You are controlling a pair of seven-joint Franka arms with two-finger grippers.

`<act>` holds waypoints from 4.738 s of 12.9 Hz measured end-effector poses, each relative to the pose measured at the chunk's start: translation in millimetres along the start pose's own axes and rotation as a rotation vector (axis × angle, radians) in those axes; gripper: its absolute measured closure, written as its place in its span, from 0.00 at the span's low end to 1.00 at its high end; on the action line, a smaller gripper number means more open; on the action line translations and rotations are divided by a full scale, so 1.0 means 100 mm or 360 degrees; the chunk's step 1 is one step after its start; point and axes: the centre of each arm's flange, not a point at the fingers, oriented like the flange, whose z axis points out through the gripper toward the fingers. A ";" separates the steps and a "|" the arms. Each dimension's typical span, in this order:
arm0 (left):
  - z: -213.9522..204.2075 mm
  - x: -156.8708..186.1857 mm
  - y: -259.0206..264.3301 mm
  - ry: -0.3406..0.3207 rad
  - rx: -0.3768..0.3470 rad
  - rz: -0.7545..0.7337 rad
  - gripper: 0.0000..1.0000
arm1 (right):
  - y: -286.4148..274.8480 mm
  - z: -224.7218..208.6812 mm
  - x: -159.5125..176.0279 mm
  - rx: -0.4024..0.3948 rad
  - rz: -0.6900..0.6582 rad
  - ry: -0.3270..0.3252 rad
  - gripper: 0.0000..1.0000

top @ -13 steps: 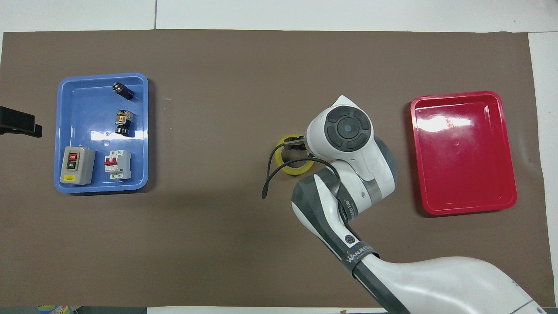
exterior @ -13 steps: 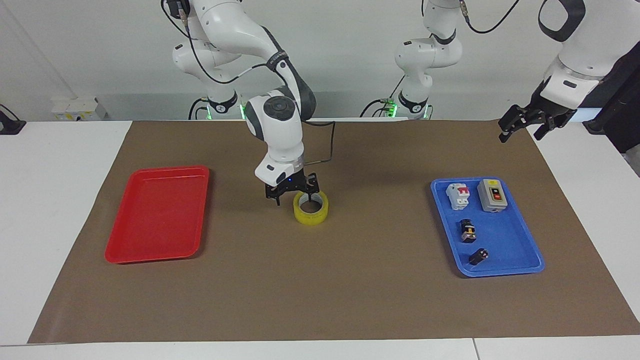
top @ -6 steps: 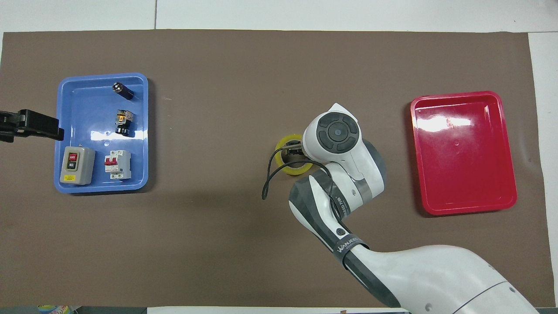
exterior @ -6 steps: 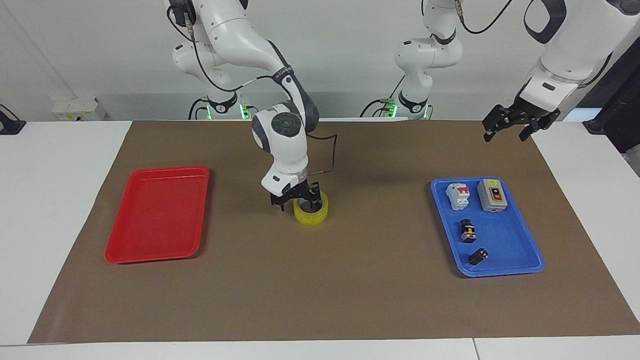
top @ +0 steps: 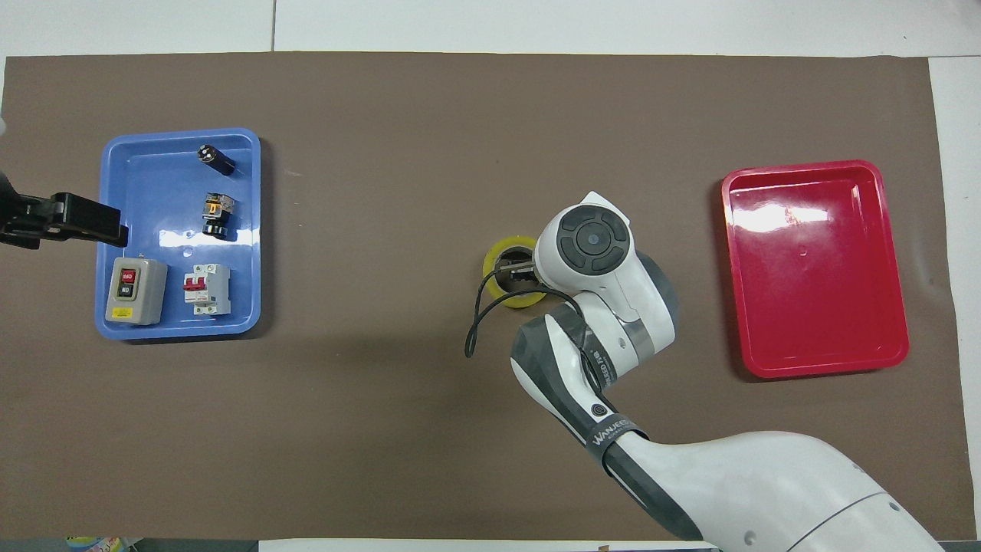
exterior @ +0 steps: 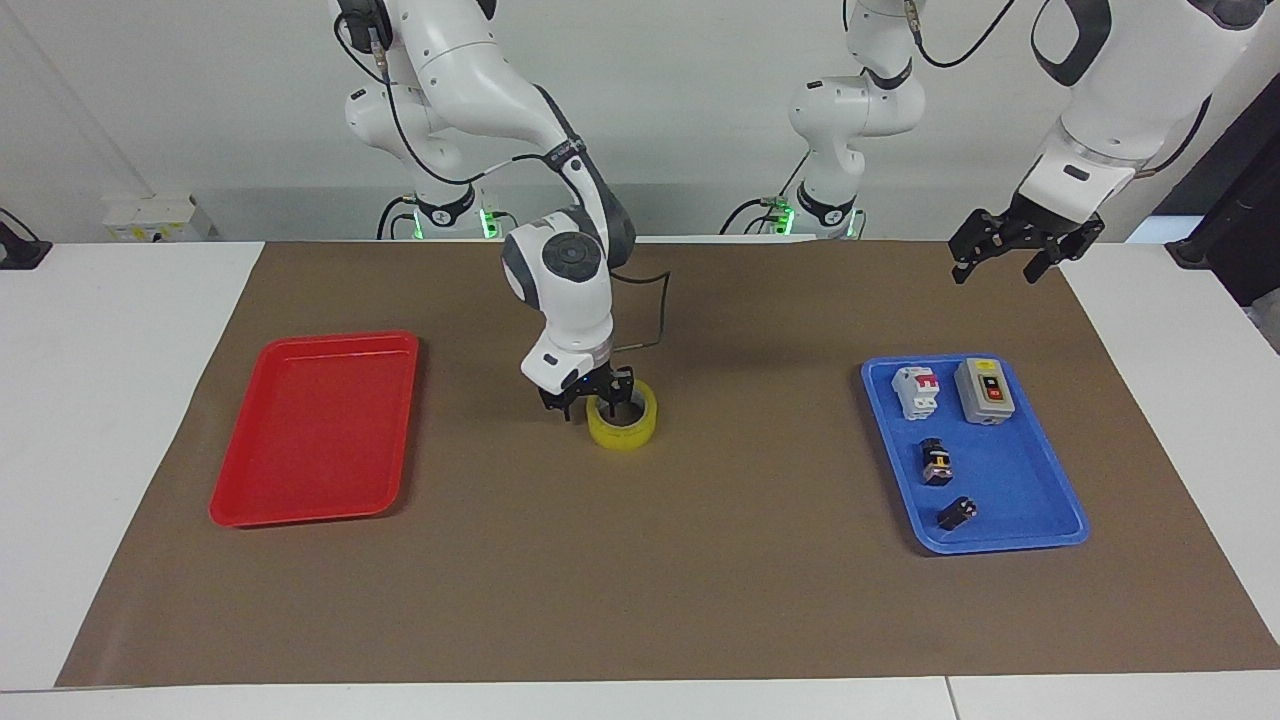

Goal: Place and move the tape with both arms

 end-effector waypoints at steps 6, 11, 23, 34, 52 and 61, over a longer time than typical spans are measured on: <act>-0.01 -0.01 -0.02 -0.0006 0.0006 -0.0002 0.00 | 0.05 -0.21 0.13 0.0066 0.0086 -0.0047 0.79; -0.02 -0.02 -0.03 -0.0006 0.0008 -0.0004 0.00 | 1.55 -0.94 0.55 0.0041 -0.0070 -0.0158 0.79; -0.02 -0.02 -0.06 -0.0008 0.0008 -0.0013 0.00 | 4.36 -0.33 -0.10 0.0009 -0.0205 -0.0123 0.79; -0.02 -0.02 -0.06 -0.0008 0.0008 -0.0013 0.00 | 4.41 -0.11 -0.24 -0.0078 -0.0271 -0.0087 0.79; -0.02 -0.02 -0.06 -0.0009 0.0008 -0.0013 0.00 | 3.93 -2.96 0.14 -0.0022 -0.0168 -0.0192 0.00; -0.02 -0.02 -0.06 -0.0009 0.0008 -0.0013 0.00 | 3.60 -3.15 -0.21 -0.0005 -0.0206 -0.0364 0.00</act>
